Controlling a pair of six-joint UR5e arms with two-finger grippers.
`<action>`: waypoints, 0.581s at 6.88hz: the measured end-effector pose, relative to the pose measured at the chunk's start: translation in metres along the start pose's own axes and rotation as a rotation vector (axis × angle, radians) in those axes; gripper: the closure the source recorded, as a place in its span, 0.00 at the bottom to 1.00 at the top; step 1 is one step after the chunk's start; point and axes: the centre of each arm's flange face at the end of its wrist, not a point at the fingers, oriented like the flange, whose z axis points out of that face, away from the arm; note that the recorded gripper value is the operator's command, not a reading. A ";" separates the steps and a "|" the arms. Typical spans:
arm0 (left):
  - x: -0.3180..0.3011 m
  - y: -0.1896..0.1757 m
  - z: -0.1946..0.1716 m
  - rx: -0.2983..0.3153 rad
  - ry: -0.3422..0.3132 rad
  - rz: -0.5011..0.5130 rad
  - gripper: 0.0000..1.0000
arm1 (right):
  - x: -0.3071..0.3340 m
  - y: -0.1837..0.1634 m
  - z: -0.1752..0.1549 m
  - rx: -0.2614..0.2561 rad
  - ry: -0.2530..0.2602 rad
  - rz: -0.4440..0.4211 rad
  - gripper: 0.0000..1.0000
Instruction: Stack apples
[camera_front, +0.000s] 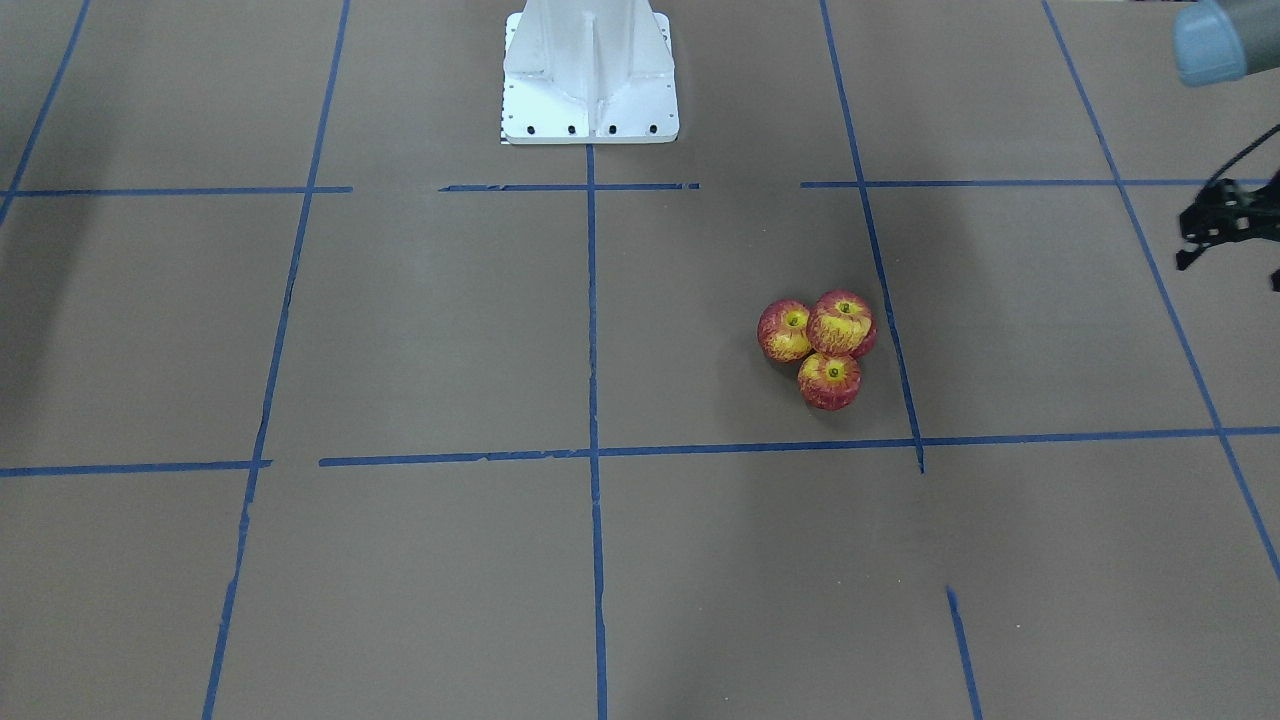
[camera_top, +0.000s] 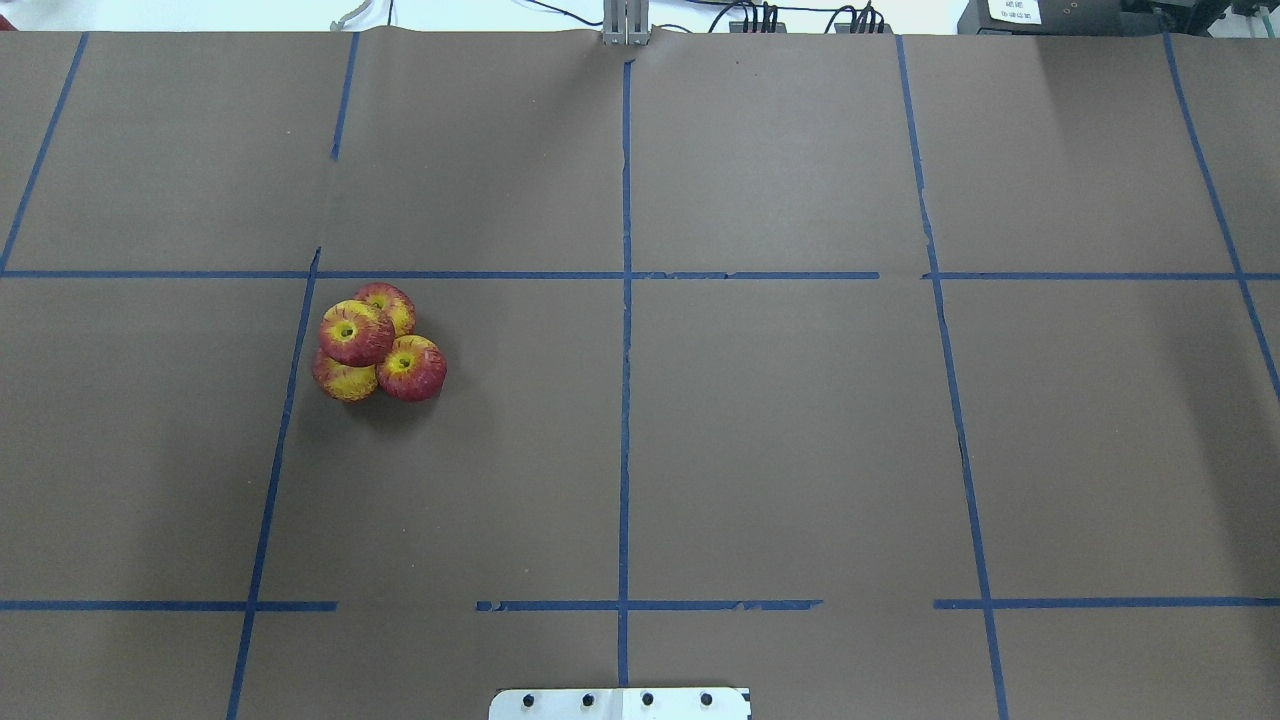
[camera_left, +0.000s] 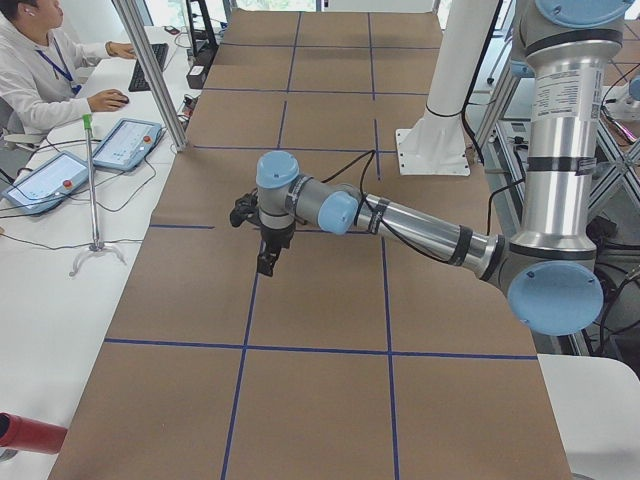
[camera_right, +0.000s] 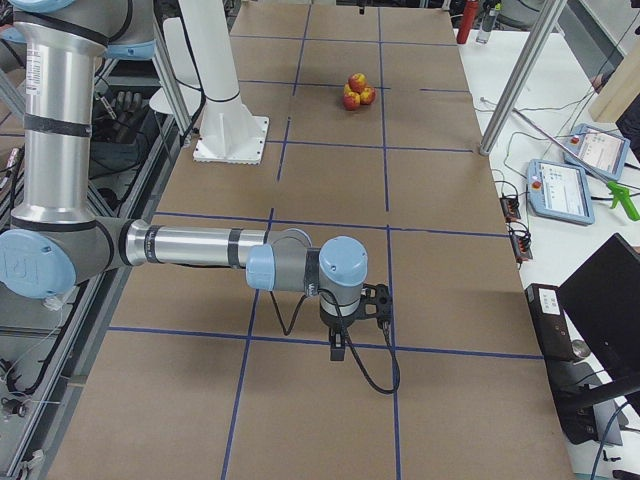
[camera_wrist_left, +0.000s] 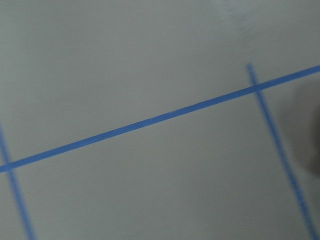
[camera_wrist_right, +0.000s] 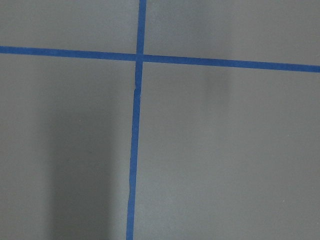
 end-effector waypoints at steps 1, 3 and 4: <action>-0.056 0.023 -0.014 -0.018 -0.025 -0.016 0.00 | 0.000 0.000 0.000 0.000 0.000 -0.001 0.00; -0.110 0.056 -0.038 -0.027 -0.039 -0.069 0.00 | 0.000 0.000 0.000 0.000 0.000 0.000 0.00; -0.115 0.065 -0.038 -0.029 -0.022 -0.090 0.00 | 0.000 0.000 0.000 0.000 0.000 0.000 0.00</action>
